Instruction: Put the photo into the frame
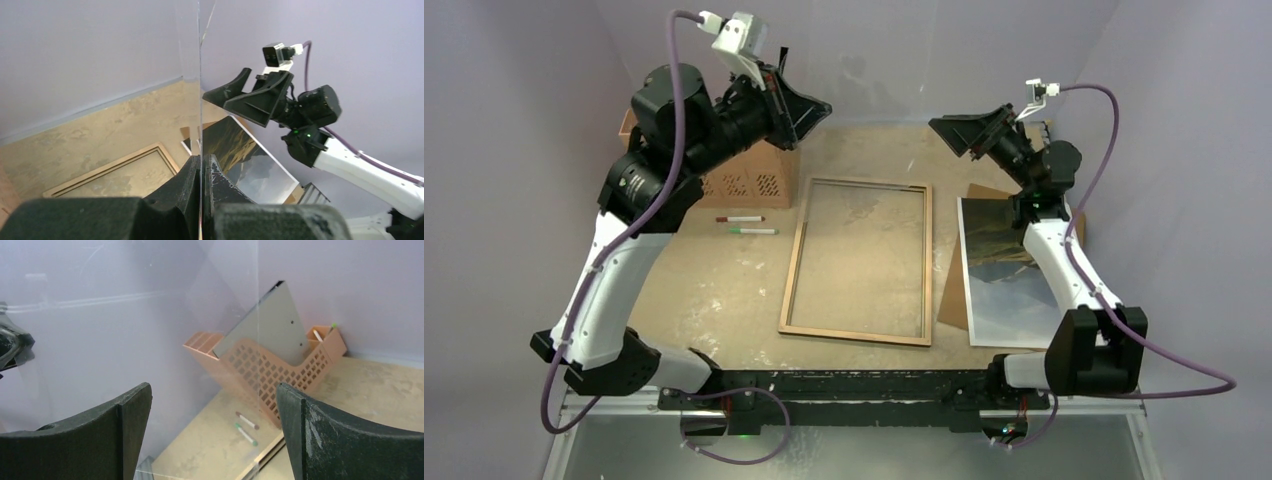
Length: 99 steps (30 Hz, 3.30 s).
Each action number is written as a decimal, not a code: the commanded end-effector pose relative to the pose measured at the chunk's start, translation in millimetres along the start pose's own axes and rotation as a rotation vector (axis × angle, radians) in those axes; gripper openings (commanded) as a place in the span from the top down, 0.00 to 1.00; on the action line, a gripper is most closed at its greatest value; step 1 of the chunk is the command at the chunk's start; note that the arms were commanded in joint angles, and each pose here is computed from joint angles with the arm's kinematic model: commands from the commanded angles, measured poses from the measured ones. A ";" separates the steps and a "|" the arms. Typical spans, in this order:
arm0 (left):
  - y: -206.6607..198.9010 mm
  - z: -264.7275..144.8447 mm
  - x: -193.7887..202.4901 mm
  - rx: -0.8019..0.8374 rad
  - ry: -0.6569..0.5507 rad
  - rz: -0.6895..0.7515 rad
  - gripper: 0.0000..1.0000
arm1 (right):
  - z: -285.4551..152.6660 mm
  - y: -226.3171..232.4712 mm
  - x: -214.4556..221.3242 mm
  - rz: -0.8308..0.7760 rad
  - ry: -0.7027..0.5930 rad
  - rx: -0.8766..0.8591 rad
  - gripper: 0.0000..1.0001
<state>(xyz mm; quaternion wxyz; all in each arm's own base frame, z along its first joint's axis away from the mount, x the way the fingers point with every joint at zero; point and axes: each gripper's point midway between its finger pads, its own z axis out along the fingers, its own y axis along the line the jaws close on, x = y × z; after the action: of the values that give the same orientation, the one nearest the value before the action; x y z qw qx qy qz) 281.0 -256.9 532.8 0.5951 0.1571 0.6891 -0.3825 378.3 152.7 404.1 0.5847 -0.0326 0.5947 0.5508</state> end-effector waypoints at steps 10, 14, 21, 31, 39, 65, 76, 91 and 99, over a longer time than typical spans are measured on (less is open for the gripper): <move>-66.3 -58.8 -46.1 0.279 -0.156 -0.036 1.00 | 16.4 84.6 -47.6 -0.092 -0.011 -0.331 0.05; -65.2 -63.4 -47.0 0.270 -0.167 -0.037 1.00 | 3.2 115.1 -43.8 -0.105 0.024 -0.448 0.07; -38.4 -67.4 -48.0 0.118 -0.198 -0.013 1.00 | -37.5 160.9 -28.4 -0.108 0.012 -0.636 0.26; -5.2 -63.2 -34.3 -0.045 -0.171 0.008 1.00 | -43.1 157.9 -21.2 -0.050 0.038 -0.680 0.54; -6.3 -67.0 -24.6 -0.030 -0.148 0.020 1.00 | -38.8 158.7 -26.1 -0.069 0.032 -0.660 0.52; 98.4 -94.9 68.0 -0.518 0.021 0.016 0.11 | -32.6 57.5 18.5 0.131 0.103 -0.090 1.00; 149.7 -62.0 163.5 -0.678 0.173 -0.061 0.08 | -65.3 -5.1 81.3 0.387 0.167 0.219 1.00; 239.4 -61.7 360.2 -1.033 0.431 -0.209 0.15 | -89.1 -61.9 131.8 0.563 0.077 0.358 1.00; 253.3 -60.7 414.3 -1.022 0.511 -0.287 0.40 | -92.0 -62.8 147.9 0.589 0.069 0.337 1.00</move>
<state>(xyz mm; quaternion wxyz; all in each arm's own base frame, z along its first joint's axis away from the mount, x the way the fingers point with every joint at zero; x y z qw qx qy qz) 297.3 -136.1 66.0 0.3432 -0.1294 0.9303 0.0101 311.2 151.1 213.4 0.3476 0.2308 0.7087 0.5688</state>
